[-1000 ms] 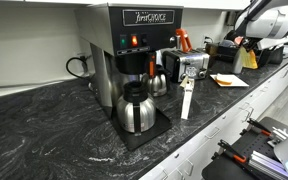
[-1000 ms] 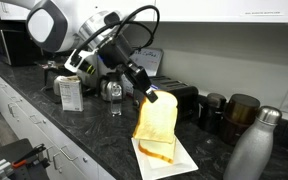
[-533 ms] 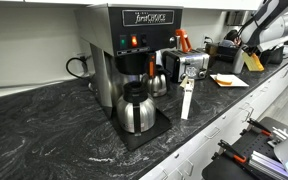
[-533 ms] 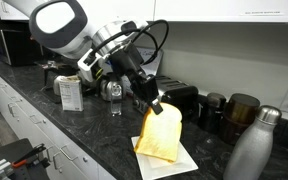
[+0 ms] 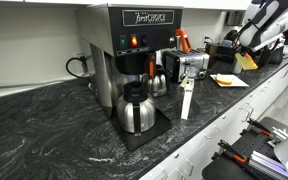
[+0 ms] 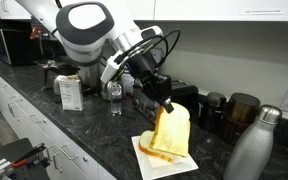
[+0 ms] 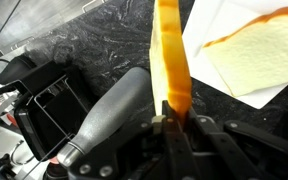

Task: Remove the piece of bread from the toaster.

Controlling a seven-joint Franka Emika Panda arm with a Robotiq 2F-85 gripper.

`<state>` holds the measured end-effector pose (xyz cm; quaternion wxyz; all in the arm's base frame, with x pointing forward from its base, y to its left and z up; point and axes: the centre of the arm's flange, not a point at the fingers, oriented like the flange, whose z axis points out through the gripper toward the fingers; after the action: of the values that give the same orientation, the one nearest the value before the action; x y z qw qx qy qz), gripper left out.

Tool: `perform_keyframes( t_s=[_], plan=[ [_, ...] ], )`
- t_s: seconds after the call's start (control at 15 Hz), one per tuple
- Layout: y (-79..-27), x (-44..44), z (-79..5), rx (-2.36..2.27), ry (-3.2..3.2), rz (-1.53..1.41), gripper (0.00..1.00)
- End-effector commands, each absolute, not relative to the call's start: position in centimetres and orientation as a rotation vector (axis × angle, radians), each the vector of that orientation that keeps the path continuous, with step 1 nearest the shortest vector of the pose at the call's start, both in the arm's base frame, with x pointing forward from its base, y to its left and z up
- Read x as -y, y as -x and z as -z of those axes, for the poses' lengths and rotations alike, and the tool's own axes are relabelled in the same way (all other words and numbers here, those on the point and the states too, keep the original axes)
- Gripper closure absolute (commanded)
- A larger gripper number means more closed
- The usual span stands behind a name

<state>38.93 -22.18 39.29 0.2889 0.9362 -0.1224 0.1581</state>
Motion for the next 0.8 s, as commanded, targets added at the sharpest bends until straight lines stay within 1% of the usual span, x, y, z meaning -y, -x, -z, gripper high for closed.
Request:
perform_keyframes(
  t_s=[0.0,0.2,0.27,0.73],
  plan=[
    [-42.1,23.2,-38.5,0.278,-2.509,-0.448,0.97],
    [-43.3,22.8,-38.4,0.267,-2.525,-0.461,0.97],
    [-41.7,21.6,-39.1,0.273,-2.517,-0.440,0.89],
    [-42.0,21.8,-39.0,0.275,-2.523,-0.442,0.89]
  ],
)
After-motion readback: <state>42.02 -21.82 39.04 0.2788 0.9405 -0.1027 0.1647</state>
